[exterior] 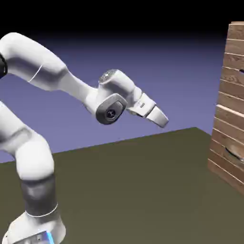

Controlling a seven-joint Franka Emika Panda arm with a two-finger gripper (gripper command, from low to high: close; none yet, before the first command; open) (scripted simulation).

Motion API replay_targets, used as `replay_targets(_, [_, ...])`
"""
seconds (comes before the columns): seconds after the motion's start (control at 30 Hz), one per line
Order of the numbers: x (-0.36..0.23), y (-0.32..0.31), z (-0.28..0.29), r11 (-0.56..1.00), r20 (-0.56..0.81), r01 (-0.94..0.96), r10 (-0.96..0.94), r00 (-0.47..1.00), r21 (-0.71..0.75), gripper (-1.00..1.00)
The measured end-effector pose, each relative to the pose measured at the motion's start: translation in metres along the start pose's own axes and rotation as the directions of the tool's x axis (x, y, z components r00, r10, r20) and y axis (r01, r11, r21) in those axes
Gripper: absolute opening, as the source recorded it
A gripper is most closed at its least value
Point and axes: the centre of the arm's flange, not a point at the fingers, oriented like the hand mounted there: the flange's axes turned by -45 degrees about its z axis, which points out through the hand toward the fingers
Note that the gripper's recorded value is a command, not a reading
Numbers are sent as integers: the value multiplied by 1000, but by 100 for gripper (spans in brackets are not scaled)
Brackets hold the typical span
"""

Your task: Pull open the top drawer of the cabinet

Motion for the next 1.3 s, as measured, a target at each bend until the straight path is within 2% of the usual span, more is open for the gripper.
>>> replay_targets(0.33, [86,52,-78,910,-230,-413,393,890,-42,0])
replay_targets(0.53, [125,60,-121,813,-353,-582,552,756,25,0])
replay_targets(0.77, [164,49,-153,702,-443,-696,678,587,152,0])
replay_targets(1.03, [204,23,-152,592,-465,-741,778,423,316,0])
replay_targets(1.3, [240,0,-104,481,-406,-745,862,304,462,0])
